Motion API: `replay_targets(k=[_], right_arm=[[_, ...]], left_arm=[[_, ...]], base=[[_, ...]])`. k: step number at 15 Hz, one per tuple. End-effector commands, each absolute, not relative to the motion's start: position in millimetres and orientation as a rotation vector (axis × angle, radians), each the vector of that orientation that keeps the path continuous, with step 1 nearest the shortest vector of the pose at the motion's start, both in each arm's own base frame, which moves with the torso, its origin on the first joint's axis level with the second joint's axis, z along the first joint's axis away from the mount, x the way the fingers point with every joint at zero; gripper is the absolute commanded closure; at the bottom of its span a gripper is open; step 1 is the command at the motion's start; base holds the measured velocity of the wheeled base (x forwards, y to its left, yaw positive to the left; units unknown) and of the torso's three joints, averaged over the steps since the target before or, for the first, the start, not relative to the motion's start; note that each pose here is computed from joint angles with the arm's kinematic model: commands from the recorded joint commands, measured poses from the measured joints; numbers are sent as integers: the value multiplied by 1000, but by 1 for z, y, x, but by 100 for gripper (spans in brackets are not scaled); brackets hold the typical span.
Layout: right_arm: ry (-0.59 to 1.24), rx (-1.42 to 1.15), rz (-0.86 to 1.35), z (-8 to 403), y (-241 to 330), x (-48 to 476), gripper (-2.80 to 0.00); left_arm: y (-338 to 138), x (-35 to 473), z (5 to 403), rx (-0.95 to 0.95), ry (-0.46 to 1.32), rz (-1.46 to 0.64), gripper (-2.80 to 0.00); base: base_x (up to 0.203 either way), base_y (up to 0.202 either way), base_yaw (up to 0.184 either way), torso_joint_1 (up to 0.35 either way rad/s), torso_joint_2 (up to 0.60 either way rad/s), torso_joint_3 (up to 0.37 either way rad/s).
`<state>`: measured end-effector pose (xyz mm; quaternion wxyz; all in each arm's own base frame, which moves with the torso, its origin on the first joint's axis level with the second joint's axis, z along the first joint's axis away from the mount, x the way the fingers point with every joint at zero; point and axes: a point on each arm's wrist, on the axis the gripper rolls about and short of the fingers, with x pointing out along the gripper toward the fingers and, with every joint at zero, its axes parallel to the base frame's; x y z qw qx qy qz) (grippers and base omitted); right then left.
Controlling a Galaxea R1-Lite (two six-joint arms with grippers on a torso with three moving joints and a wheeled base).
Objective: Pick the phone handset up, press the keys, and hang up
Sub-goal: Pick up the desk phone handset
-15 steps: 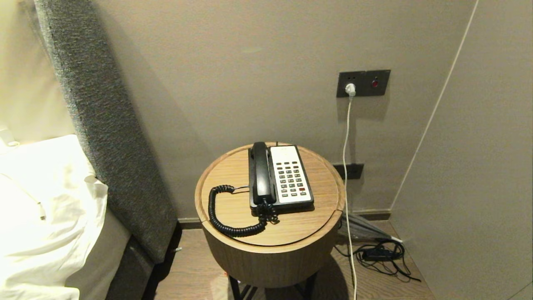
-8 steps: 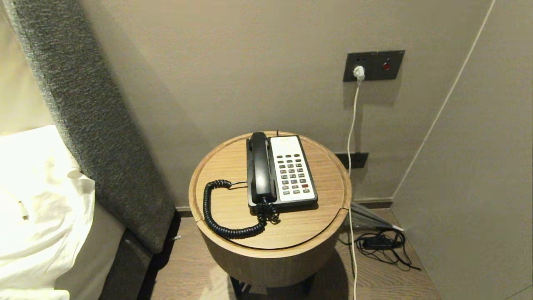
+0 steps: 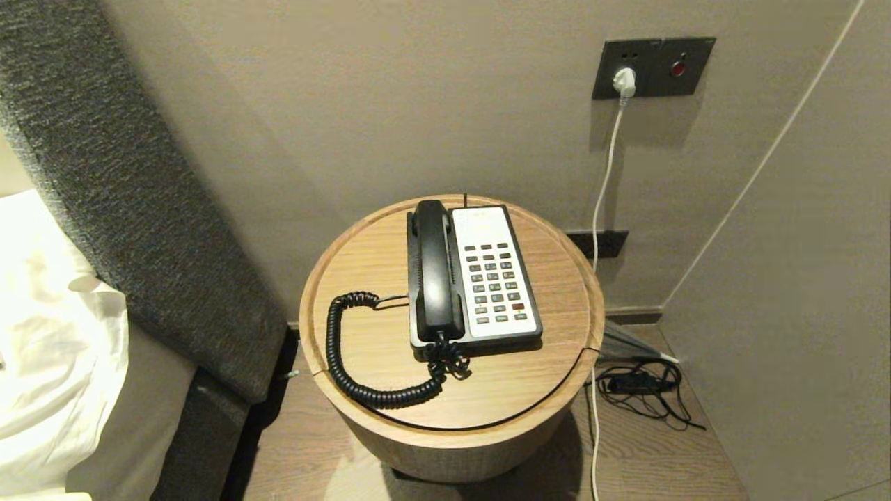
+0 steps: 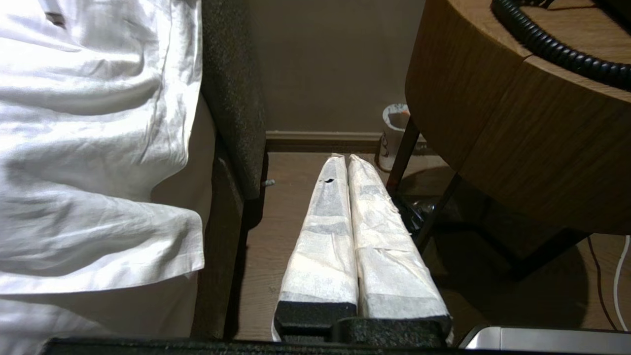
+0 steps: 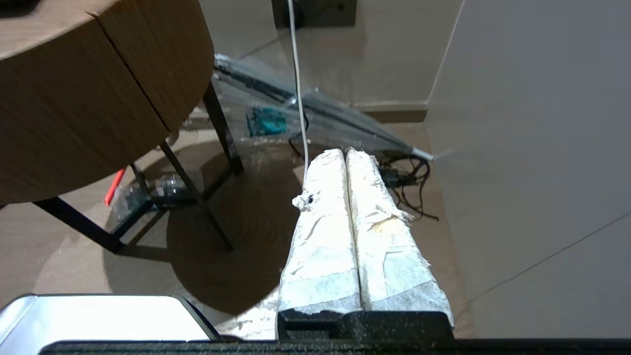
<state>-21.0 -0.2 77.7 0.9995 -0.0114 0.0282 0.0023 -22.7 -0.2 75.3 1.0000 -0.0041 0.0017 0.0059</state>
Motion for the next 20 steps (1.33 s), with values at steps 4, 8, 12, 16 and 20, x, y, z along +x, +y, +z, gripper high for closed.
replay_targets(k=[4, 8, 12, 16, 20], right_arm=[[57, -24, 5, 78, 0, -21, 0], [58, -23, 5, 78, 0, -21, 0], [56, -23, 5, 78, 0, -21, 0], [57, -25, 7, 78, 0, -21, 0], [58, -26, 7, 78, 0, -21, 0]], left_arm=[[0, -23, 75, -11, 3, 12, 0], [0, -23, 75, -11, 3, 12, 0], [0, -23, 75, -11, 3, 12, 0], [0, -23, 75, -2, 5, 14, 0], [0, -23, 76, 22, -3, 10, 0]], base=[[0, 0, 0, 3, 0, -188], [0, 0, 0, 2, 0, -41], [0, 0, 0, 0, 0, 0], [0, 0, 0, 0, 0, 0], [0, 0, 0, 0, 0, 0]])
